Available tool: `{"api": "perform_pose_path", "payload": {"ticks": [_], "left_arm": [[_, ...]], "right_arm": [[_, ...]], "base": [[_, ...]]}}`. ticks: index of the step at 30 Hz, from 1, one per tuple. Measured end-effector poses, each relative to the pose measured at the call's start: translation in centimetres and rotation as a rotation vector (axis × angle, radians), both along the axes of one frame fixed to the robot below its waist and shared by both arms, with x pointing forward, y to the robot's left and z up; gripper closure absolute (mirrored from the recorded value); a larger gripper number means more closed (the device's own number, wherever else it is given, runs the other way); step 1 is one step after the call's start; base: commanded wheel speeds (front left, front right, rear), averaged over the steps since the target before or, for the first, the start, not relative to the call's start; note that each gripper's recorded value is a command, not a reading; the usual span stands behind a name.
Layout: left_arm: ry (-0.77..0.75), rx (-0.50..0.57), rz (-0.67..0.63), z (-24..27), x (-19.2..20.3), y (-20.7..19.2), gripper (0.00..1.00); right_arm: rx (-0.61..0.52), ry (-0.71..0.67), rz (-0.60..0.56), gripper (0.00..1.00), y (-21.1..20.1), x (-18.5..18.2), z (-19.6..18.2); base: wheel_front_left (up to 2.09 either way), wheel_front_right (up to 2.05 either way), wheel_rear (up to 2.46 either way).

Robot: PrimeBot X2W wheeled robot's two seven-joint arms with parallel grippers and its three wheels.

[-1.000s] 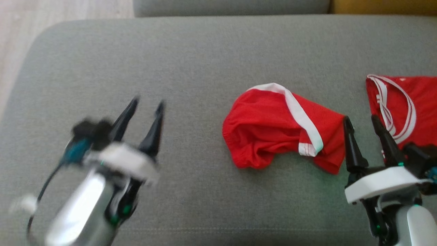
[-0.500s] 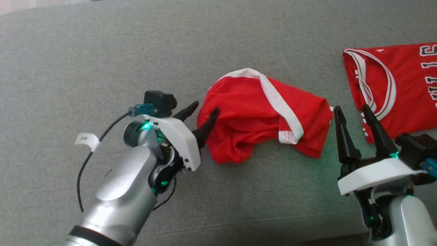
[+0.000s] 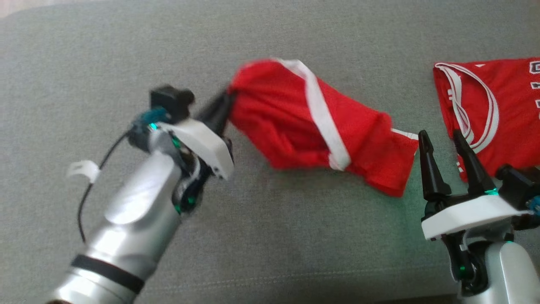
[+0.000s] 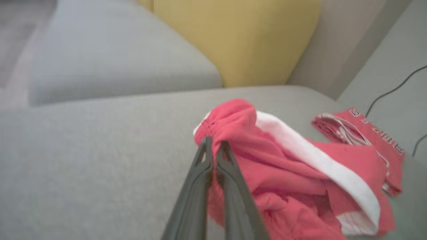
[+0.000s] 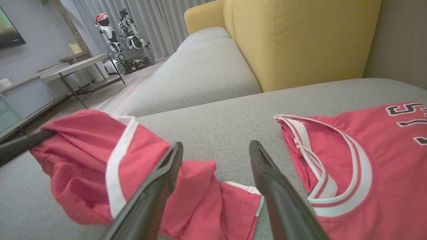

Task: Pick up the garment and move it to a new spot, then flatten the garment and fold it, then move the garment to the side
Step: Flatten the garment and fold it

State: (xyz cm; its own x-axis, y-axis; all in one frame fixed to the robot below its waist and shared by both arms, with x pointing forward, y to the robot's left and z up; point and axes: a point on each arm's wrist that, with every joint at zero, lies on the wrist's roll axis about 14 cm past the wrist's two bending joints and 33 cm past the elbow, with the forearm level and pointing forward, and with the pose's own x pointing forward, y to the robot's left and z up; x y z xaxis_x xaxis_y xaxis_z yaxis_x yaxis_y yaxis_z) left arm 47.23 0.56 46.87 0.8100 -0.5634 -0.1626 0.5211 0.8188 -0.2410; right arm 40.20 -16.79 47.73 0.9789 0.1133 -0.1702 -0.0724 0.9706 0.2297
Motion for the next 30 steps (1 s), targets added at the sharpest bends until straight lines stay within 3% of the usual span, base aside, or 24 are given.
{"api": "perform_pose_path", "payload": {"ticks": [6, 11, 13, 18, 25, 26, 28, 30], "left_arm": [[-0.287, 0.059, 0.084, 6.1, 2.1, 2.5, 1.0], [-0.448, 0.2, 0.105, 7.7, 1.1, 4.5, 1.0], [-0.417, 0.228, 0.076, 5.5, -0.8, 4.6, 1.0], [-0.161, 0.3, 0.014, -4.0, -7.4, 5.4, 1.0], [-0.067, 0.312, -0.016, -6.8, -9.5, 5.4, 1.0], [-0.057, 0.311, -0.013, -7.0, -9.7, 5.4, 0.96], [-0.036, 0.285, 0.012, -7.0, -9.6, 5.5, 0.0], [-0.025, 0.238, 0.052, -6.5, -9.2, 5.6, 0.0]], "right_arm": [[0.003, -0.01, 0.01, 0.0, 0.4, 0.2, 0.3], [0.021, -0.011, 0.01, 0.0, 0.4, 0.2, 0.4], [0.021, -0.007, 0.009, 0.0, 0.4, 0.3, 0.3], [0.021, 0.008, 0.014, 0.0, 0.5, 0.4, 0.0], [0.022, 0.019, 0.025, 0.0, 0.8, 0.7, -0.1], [0.022, 0.018, 0.027, 0.0, 0.9, 0.7, -0.1], [0.022, 0.016, 0.029, 0.0, 0.9, 0.7, 0.0], [0.023, 0.007, 0.032, 0.0, 1.0, 0.6, 0.4]], "base": [[0.0, 0.0, 0.0], [0.0, 0.0, 0.0], [0.0, 0.0, 0.0], [0.0, 0.0, 0.0], [0.0, 0.0, 0.0], [0.0, 0.0, 0.0], [0.0, 0.0, 0.0], [0.0, 0.0, 0.0]]}}
